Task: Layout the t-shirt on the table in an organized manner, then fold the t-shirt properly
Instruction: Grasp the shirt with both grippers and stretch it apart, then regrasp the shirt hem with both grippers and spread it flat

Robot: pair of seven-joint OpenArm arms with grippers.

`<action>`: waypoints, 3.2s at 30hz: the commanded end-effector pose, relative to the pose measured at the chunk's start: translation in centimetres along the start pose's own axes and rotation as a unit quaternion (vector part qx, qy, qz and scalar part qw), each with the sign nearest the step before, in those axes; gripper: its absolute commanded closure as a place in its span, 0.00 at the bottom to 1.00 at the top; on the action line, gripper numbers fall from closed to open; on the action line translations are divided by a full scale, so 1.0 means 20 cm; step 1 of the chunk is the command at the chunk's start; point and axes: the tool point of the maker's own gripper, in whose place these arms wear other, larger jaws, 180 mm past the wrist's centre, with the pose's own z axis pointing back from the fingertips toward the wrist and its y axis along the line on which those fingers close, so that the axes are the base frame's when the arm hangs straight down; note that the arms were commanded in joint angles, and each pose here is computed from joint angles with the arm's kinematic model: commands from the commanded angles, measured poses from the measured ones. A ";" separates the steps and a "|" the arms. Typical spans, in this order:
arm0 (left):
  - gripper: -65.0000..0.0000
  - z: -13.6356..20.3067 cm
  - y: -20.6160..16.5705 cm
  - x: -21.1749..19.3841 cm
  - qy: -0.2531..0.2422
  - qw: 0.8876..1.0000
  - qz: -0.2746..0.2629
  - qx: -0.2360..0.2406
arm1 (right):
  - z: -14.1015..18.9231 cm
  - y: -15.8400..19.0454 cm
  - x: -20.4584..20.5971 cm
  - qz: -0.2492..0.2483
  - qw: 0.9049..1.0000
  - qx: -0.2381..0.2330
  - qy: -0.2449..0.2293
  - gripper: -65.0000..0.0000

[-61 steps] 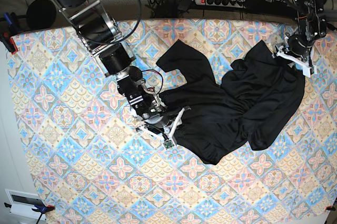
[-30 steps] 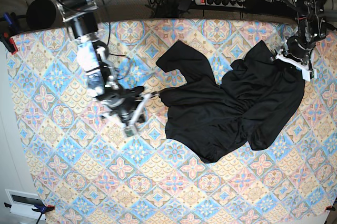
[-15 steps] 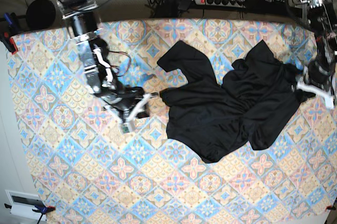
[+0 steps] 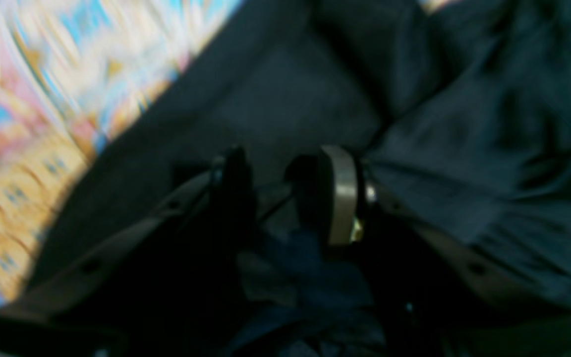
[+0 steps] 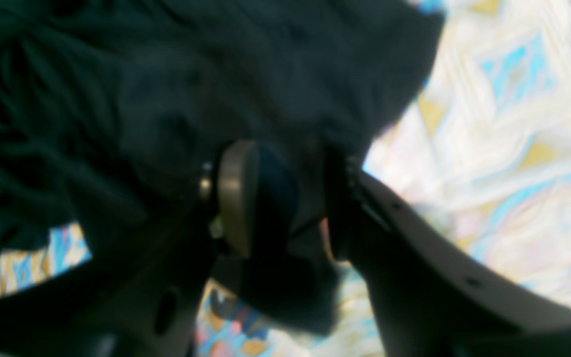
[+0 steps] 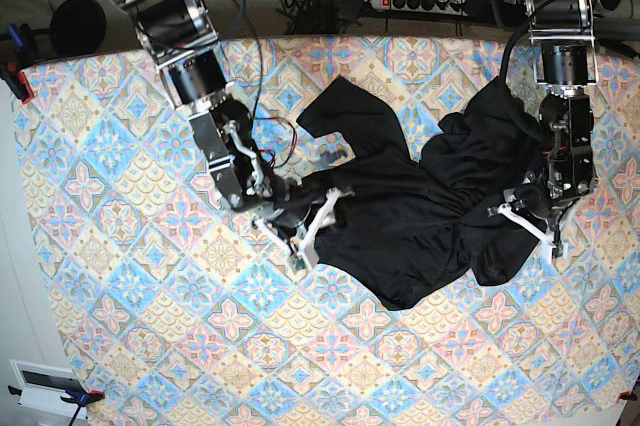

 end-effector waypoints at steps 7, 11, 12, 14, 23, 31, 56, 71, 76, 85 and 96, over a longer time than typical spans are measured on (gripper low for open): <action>0.63 0.02 -0.04 0.13 -0.034 0.999 0.004 -0.008 | -0.07 0.04 0.09 0.065 0.998 0.001 0.013 0.41; 0.63 0.02 -0.04 0.12 -0.033 0.999 0.004 -0.008 | -0.08 0.04 0.05 0.070 0.997 0.000 0.025 0.44; 0.63 0.02 -0.04 0.12 -0.033 0.999 0.004 -0.009 | -0.08 0.04 0.05 0.070 0.997 0.000 0.025 0.45; 0.63 0.02 -0.04 0.12 -0.033 0.999 0.004 -0.009 | -0.08 0.04 0.05 0.070 0.997 0.000 0.025 0.47; 0.63 0.02 -0.05 0.12 -0.033 0.999 0.004 -0.009 | -0.08 0.05 0.04 0.070 0.997 0.002 0.027 0.86; 0.63 0.02 -0.05 0.13 -0.037 0.999 0.005 -0.010 | 0.00 0.21 0.01 0.072 0.997 0.036 -0.004 1.00; 0.63 0.16 -0.35 0.24 -0.097 0.993 -0.029 -0.068 | 1.16 -0.57 -0.13 -0.043 0.984 -0.119 -0.125 1.00; 0.70 -0.11 -0.68 -0.15 0.051 0.951 -0.281 -0.117 | 1.18 -0.60 -0.19 -0.055 0.983 -0.129 -0.117 1.00; 0.98 -0.10 -0.63 0.00 0.012 0.937 -0.334 -0.099 | 1.19 -0.62 -0.20 -0.059 0.983 -0.133 -0.116 1.00; 1.00 -0.01 -0.21 0.40 -0.074 0.974 -0.212 -0.008 | 1.18 -0.63 -0.21 -0.057 0.982 -0.139 -0.111 1.00; 1.00 0.21 0.41 0.56 -0.107 0.981 -0.131 0.092 | 1.18 -0.69 -0.36 -0.032 0.982 -0.181 -0.036 1.00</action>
